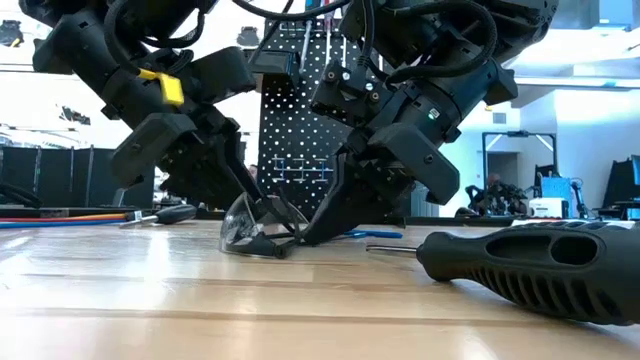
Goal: Hang tools onto peg board
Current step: Hang the black safety glasses into the black bin on the black pegboard
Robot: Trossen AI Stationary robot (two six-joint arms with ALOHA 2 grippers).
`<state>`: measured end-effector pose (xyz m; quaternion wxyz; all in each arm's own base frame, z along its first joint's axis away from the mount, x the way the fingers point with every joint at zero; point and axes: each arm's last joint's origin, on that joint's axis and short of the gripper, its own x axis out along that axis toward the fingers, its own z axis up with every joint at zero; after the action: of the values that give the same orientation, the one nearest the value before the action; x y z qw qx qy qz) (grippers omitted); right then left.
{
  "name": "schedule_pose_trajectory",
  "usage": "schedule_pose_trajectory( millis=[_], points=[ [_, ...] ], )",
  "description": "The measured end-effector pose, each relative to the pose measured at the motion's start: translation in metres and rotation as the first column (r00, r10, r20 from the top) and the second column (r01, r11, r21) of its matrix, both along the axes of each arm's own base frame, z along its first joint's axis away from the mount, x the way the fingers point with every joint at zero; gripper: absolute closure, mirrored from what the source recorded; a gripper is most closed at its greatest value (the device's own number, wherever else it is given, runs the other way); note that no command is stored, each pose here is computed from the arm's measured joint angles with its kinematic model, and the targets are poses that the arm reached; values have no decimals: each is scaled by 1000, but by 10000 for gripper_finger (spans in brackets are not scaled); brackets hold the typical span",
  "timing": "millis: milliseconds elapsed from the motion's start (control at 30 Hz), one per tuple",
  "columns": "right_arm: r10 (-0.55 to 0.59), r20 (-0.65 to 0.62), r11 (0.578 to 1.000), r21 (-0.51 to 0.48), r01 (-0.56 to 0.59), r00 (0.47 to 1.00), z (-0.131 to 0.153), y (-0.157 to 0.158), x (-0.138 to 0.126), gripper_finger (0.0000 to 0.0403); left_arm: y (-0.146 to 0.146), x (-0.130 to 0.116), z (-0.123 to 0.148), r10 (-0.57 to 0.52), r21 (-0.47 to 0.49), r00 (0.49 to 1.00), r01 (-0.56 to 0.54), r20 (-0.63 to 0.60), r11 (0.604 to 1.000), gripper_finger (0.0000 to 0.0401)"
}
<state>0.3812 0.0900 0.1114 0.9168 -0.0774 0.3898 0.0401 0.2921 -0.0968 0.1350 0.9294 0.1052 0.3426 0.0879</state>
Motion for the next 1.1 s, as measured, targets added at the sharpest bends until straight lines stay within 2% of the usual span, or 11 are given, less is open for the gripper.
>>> schedule_pose_trajectory(
  millis=[267,367,467,600,733,833,933,1033,1100],
  points=[
    [-16,-90,1000,-1,15,996,23,1,-16,387,-3,-22,17,113,63,993,-111,-28,992,233],
    [-33,-65,999,18,35,997,34,0,-18,375,-8,-35,26,169,80,986,-168,-8,983,233],
    [-18,8,1000,21,18,1000,39,1,-13,345,-19,-43,32,167,72,985,-169,32,983,233],
    [36,79,999,-28,-33,996,31,-2,-2,280,-35,-46,32,135,54,987,-140,87,989,233],
    [57,-10,992,-116,-57,998,21,-23,-2,216,-49,-52,29,138,43,983,-144,120,989,233],
    [23,-60,989,-142,-31,998,20,-45,-3,182,-55,-56,26,135,46,983,-142,122,989,233],
    [7,-82,993,-120,-16,997,20,-67,-3,160,-58,-58,26,132,40,983,-138,129,990,233],
    [68,-80,997,-26,-70,995,17,-84,-1,149,-59,-59,26,133,36,982,-139,131,990,233],
    [99,-71,995,-11,-100,993,17,-89,0,148,-59,-59,26,133,35,982,-138,132,990,233]
  ],
)
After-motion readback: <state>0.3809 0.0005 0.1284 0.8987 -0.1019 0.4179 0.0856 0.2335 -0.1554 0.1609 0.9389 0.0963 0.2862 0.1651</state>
